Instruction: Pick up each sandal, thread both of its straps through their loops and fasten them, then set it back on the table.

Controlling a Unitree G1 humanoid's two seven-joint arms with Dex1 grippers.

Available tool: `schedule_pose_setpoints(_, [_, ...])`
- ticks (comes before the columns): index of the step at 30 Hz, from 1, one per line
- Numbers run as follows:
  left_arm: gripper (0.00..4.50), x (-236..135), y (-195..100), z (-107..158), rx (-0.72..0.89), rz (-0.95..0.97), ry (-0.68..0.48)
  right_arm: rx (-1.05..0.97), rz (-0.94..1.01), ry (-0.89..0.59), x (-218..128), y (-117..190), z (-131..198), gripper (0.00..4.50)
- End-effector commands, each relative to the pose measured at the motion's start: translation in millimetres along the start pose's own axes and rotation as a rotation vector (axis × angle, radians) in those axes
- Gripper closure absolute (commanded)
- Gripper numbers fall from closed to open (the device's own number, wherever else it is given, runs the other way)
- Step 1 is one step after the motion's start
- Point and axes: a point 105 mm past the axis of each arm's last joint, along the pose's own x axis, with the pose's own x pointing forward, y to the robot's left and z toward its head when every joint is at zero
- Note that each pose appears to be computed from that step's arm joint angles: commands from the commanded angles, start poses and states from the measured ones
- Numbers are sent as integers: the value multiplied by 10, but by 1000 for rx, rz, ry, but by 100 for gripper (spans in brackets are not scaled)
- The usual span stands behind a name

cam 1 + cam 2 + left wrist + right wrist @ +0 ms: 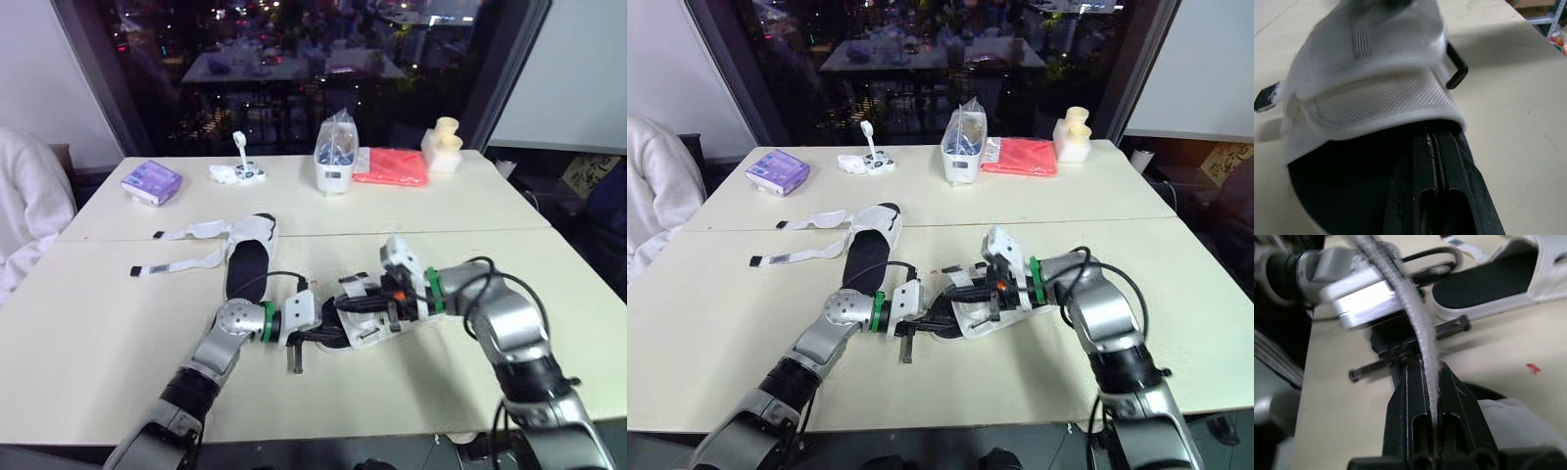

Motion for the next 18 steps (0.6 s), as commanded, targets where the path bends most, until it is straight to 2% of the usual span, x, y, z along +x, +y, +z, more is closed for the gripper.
schedule_pose_setpoints(1, [450,-5,-17,-37,-7,-9,2,-190,-27,-22,25,190,135,449])
schedule_pose_setpoints(5, [450,-2,5,-49,-10,-10,4,-404,-43,55,56,258,26,449])
schedule_pose_setpoints(10, [450,6,32,-45,-4,-18,5,-442,-23,68,46,325,-31,449])
schedule_pose_setpoints(13, [450,18,62,-28,3,-20,4,-524,-1,121,10,383,-113,358])
schedule_pose_setpoints(18, [450,20,64,-26,6,-22,2,-682,3,182,-63,426,-203,108])
